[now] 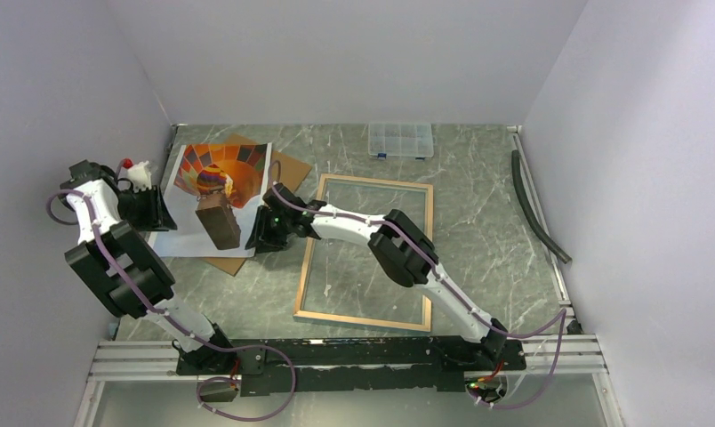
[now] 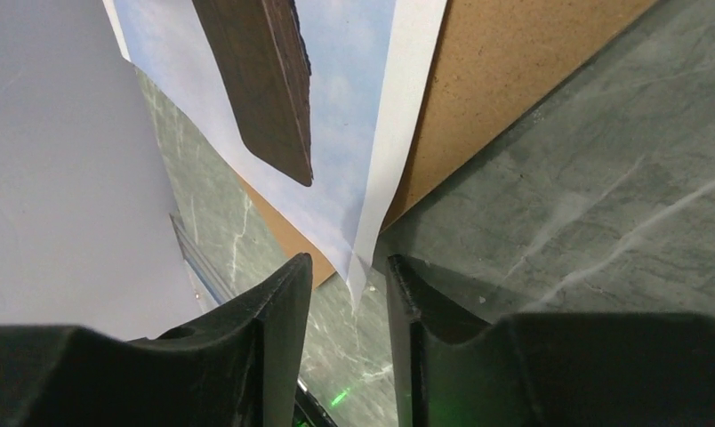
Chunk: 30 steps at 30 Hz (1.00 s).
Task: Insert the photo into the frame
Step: Pick up the photo at the center of the board.
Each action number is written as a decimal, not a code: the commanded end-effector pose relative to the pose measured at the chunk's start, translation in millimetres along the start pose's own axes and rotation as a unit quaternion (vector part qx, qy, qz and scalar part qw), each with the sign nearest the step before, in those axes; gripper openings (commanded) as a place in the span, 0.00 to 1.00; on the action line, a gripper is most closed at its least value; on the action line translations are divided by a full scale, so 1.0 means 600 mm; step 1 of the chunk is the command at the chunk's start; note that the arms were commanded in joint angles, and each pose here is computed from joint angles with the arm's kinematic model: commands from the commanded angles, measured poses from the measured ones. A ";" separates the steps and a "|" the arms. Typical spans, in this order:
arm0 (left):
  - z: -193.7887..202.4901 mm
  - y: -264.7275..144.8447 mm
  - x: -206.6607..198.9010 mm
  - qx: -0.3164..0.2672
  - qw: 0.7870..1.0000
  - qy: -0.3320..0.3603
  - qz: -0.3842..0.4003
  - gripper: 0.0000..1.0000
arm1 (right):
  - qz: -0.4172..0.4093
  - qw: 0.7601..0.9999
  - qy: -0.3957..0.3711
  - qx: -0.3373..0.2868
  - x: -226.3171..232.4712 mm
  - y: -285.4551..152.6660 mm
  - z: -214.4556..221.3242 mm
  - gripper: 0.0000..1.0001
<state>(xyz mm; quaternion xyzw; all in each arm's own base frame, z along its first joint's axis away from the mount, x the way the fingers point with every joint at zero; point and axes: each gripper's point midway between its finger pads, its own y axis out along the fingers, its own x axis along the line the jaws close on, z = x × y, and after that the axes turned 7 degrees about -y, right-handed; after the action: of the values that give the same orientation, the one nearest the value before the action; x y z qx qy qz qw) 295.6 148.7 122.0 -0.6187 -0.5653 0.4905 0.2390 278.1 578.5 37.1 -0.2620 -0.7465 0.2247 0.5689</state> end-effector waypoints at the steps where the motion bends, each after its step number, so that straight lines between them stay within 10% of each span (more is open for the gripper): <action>1: -0.015 -0.006 -0.002 -0.023 0.999 0.018 0.014 0.34 | 0.001 1.000 0.009 -0.012 0.006 0.010 0.000 0.36; 7: -0.011 -0.004 -0.001 -0.023 0.999 0.019 0.015 0.34 | -0.007 1.000 0.001 -0.026 0.019 -0.006 -0.017 0.00; 20: -0.012 -0.012 -0.014 -0.030 0.999 0.016 0.024 0.34 | -0.058 0.988 -0.105 -0.093 0.113 -0.188 -0.087 0.00; 30: -0.023 -0.014 -0.038 -0.046 0.997 0.010 0.057 0.33 | 0.180 0.952 -0.204 -0.143 0.003 -0.595 -0.090 0.00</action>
<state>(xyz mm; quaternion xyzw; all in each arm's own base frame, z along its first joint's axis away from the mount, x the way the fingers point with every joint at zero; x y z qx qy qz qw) 300.4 143.5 124.3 -0.6386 -0.5554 0.4864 0.2170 303.1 424.1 239.1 -0.3208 -0.8361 0.1870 0.4038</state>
